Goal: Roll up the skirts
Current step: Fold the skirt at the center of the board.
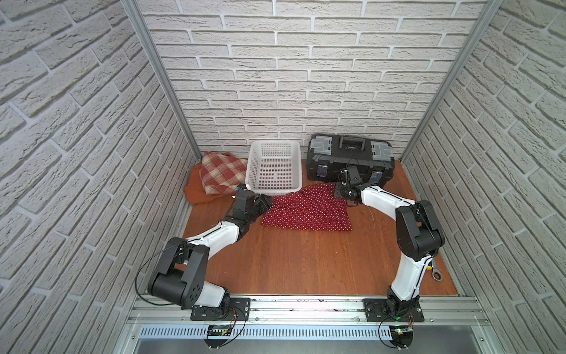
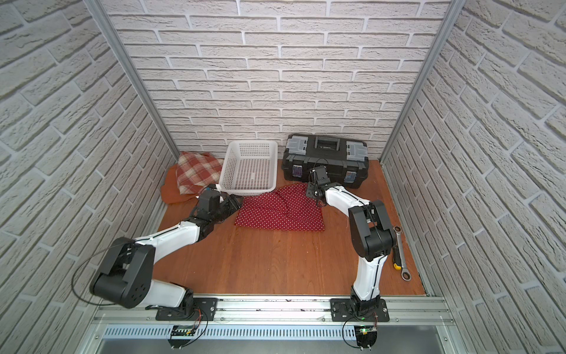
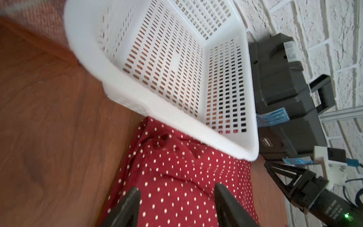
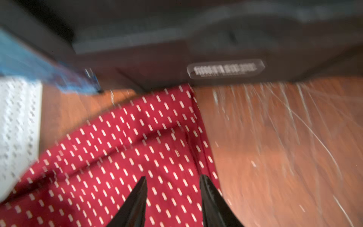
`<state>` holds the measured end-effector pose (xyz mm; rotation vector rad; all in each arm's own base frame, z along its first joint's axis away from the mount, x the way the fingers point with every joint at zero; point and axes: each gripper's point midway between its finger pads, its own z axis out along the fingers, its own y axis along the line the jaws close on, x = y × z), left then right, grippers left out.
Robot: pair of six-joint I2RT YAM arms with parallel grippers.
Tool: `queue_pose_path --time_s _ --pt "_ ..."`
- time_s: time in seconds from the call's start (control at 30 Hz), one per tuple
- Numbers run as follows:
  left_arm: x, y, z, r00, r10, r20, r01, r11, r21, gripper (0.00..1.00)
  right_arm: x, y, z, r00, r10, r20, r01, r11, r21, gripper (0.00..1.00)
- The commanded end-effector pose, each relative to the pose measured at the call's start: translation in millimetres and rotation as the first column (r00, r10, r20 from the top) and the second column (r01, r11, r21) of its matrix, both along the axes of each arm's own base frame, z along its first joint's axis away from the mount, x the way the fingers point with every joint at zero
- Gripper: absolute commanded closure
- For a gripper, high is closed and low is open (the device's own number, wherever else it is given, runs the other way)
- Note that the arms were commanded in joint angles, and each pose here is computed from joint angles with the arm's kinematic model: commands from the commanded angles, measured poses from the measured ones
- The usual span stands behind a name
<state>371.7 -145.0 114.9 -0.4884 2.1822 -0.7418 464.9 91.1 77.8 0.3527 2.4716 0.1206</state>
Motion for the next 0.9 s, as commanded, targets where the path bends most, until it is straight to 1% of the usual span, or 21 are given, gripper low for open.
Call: queue_pose_path --time_s 0.0,0.07,0.13,0.17,0.33,0.43,0.5,0.57,0.6,0.63,0.67,0.7,0.73,0.8,0.87 --pt "-33 19 -41 0.992 0.028 -0.122 -0.015 0.993 0.114 0.37 -32 -9 5 0.999 -0.036 -0.021 0.035 0.999 -0.009 0.49" --pt "-45 24 -57 0.987 0.041 -0.157 -0.022 0.992 0.122 0.37 -55 -14 -8 0.997 -0.043 -0.07 0.042 0.999 -0.014 0.44" --pt "-51 25 -67 0.983 0.041 -0.177 -0.018 0.991 0.129 0.37 -75 -16 -19 0.993 -0.033 -0.115 0.032 0.999 -0.012 0.42" --pt "-52 24 -70 0.983 0.039 -0.18 -0.015 0.991 0.133 0.37 -84 -17 -24 0.99 -0.026 -0.136 0.024 1.0 -0.013 0.39" --pt "-38 16 -79 0.988 0.025 -0.155 -0.005 0.992 0.124 0.35 -110 -18 -41 0.977 0.009 -0.211 -0.012 1.0 -0.014 0.38" --pt "-29 13 -85 0.986 0.016 -0.163 0.006 0.991 0.135 0.35 -119 -17 -50 0.97 0.021 -0.242 -0.022 1.0 -0.001 0.38" --pt "-25 12 -87 0.987 0.013 -0.16 0.009 0.99 0.138 0.35 -123 -11 -57 0.965 0.04 -0.259 -0.032 0.999 0.033 0.4" --pt "-22 10 -89 0.987 0.007 -0.162 0.015 0.99 0.137 0.36 -126 -2 -62 0.961 0.068 -0.27 -0.047 0.995 0.083 0.44" --pt "-22 7 -90 0.986 -0.004 -0.164 0.026 0.991 0.132 0.37 -129 2 -65 0.957 0.077 -0.278 -0.048 0.993 0.11 0.48" --pt "-22 5 -90 0.986 -0.012 -0.164 0.033 0.991 0.128 0.4 -131 5 -68 0.955 0.085 -0.284 -0.05 0.991 0.128 0.52" --pt "-22 4 -91 0.986 -0.023 -0.164 0.044 0.991 0.126 0.45 -133 8 -69 0.953 0.096 -0.287 -0.054 0.987 0.15 0.59" --pt "-22 2 -91 0.986 -0.033 -0.164 0.053 0.991 0.119 0.53 -135 10 -70 0.952 0.103 -0.289 -0.057 0.985 0.164 0.67" --pt "-23 0 -91 0.986 -0.042 -0.163 0.061 0.992 0.114 0.61 -136 10 -71 0.951 0.104 -0.292 -0.057 0.984 0.166 0.72" --pt "-25 -4 -90 0.985 -0.063 -0.162 0.081 0.991 0.103 0.82 -140 9 -72 0.948 0.103 -0.3 -0.057 0.985 0.16 0.85" --pt "-28 -8 -89 0.983 -0.087 -0.16 0.103 0.99 0.098 0.98 -144 8 -72 0.946 0.107 -0.307 -0.061 0.986 0.156 0.97"
